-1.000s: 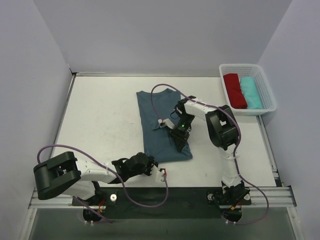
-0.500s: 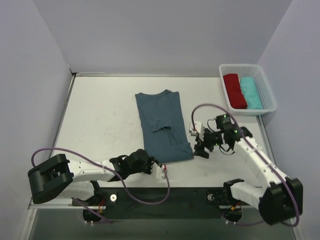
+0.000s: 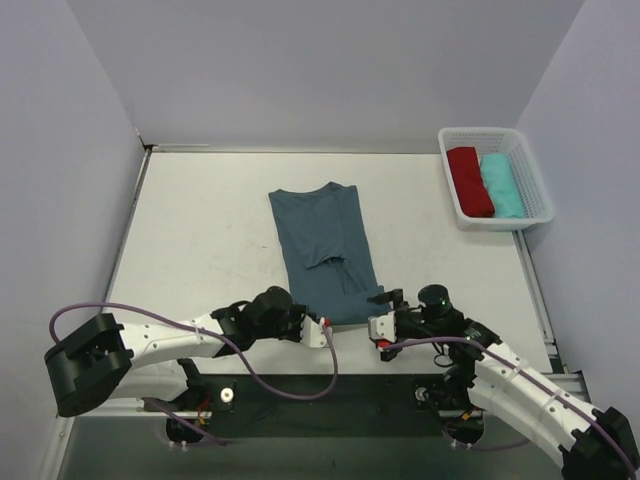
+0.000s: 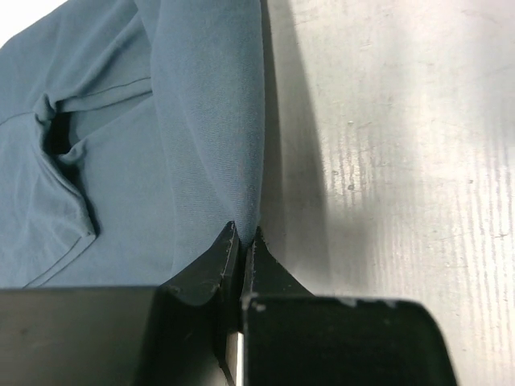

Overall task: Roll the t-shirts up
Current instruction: Roll the T-shirt to the center of the board.

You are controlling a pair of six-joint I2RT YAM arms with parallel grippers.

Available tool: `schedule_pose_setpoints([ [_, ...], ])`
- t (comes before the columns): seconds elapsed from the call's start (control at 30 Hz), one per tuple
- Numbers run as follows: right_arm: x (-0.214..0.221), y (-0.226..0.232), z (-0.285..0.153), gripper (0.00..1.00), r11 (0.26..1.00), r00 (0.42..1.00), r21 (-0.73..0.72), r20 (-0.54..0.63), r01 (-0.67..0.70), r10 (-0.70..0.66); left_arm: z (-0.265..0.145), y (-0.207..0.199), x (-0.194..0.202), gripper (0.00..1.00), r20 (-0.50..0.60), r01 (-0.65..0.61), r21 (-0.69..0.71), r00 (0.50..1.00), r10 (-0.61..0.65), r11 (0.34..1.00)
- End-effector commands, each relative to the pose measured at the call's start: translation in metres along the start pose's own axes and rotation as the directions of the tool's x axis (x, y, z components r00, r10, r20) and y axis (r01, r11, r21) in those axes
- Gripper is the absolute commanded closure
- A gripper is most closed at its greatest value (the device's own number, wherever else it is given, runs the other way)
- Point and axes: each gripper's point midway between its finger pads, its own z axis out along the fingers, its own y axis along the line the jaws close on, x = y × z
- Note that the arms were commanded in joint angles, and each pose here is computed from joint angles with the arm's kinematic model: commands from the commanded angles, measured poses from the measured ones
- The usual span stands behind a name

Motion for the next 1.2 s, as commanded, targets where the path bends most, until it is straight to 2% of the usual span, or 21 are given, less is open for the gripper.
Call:
schedule_pose_setpoints([
  [0.0, 0.002, -0.017, 0.014, 0.11, 0.994, 0.995, 0.05, 0.001, 0.102, -0.102, -0.002, 0.008, -0.029, 1.0, 0.086, 0.02, 0.014, 0.996, -0.021, 1.0],
  [0.33, 0.013, 0.005, 0.027, 0.12, 0.99, 0.993, -0.078, 0.0, 0.114, -0.114, -0.004, 0.024, -0.033, 1.0, 0.104, 0.071, -0.009, 0.992, -0.07, 0.997],
  [0.53, 0.03, -0.003, 0.038, 0.19, 0.992, 0.99, -0.046, -0.075, 0.118, -0.121, -0.008, 0.02, -0.033, 1.0, 0.12, 0.079, 0.007, 0.99, -0.079, 0.997],
  [0.57, 0.03, -0.008, 0.04, 0.21, 0.992, 0.989, -0.029, -0.079, 0.126, -0.128, -0.008, 0.018, -0.032, 1.0, 0.12, 0.077, 0.01, 0.99, -0.078, 0.997],
  [0.63, 0.038, -0.011, 0.043, 0.32, 0.992, 0.985, -0.041, -0.122, 0.116, -0.12, -0.01, 0.018, -0.029, 1.0, 0.12, 0.073, 0.009, 0.99, -0.074, 0.997],
  [0.67, 0.041, -0.012, 0.043, 0.43, 0.993, 0.984, -0.045, -0.139, 0.107, -0.113, -0.011, 0.017, -0.029, 1.0, 0.118, 0.071, 0.009, 0.99, -0.071, 0.997],
  [0.73, 0.047, -0.012, 0.042, 0.58, 0.995, 0.98, -0.06, -0.182, 0.075, -0.084, -0.013, 0.017, -0.025, 1.0, 0.107, 0.067, 0.009, 0.992, -0.068, 0.998],
  [0.77, 0.043, -0.02, 0.042, 0.71, 0.997, 0.98, -0.047, -0.187, 0.062, -0.07, -0.015, 0.017, -0.023, 1.0, 0.105, 0.064, 0.01, 0.992, -0.064, 0.998],
  [0.8, 0.042, -0.024, 0.04, 0.76, 0.998, 0.98, -0.043, -0.192, 0.053, -0.06, -0.016, 0.017, -0.022, 1.0, 0.101, 0.057, 0.011, 0.993, -0.058, 0.998],
  [0.87, 0.039, -0.02, 0.035, 0.81, 0.998, 0.981, -0.063, -0.195, 0.014, -0.026, -0.018, 0.015, -0.02, 1.0, 0.097, 0.061, 0.033, 0.993, -0.064, 0.998],
  [0.93, 0.031, -0.017, 0.028, 0.82, 0.994, 0.981, -0.103, -0.195, -0.029, 0.008, -0.022, 0.006, -0.018, 1.0, 0.087, 0.056, 0.086, 0.994, -0.063, 0.995],
  [1.0, 0.01, -0.022, 0.025, 0.83, 0.989, 0.989, -0.137, -0.141, -0.057, 0.038, -0.023, 0.004, -0.028, 1.0, 0.111, 0.053, 0.142, 0.991, -0.069, 0.988],
  [1.07, 0.002, -0.004, 0.017, 0.83, 0.963, 0.984, -0.233, -0.146, -0.134, 0.101, -0.026, -0.003, -0.021, 1.0, 0.064, 0.098, 0.203, 0.991, -0.114, 0.974],
  [1.17, -0.006, 0.003, 0.01, 0.84, 0.925, 0.968, -0.305, -0.179, -0.225, 0.176, -0.033, 0.001, -0.022, 1.0, 0.041, 0.194, 0.27, 0.976, -0.213, 0.943],
])
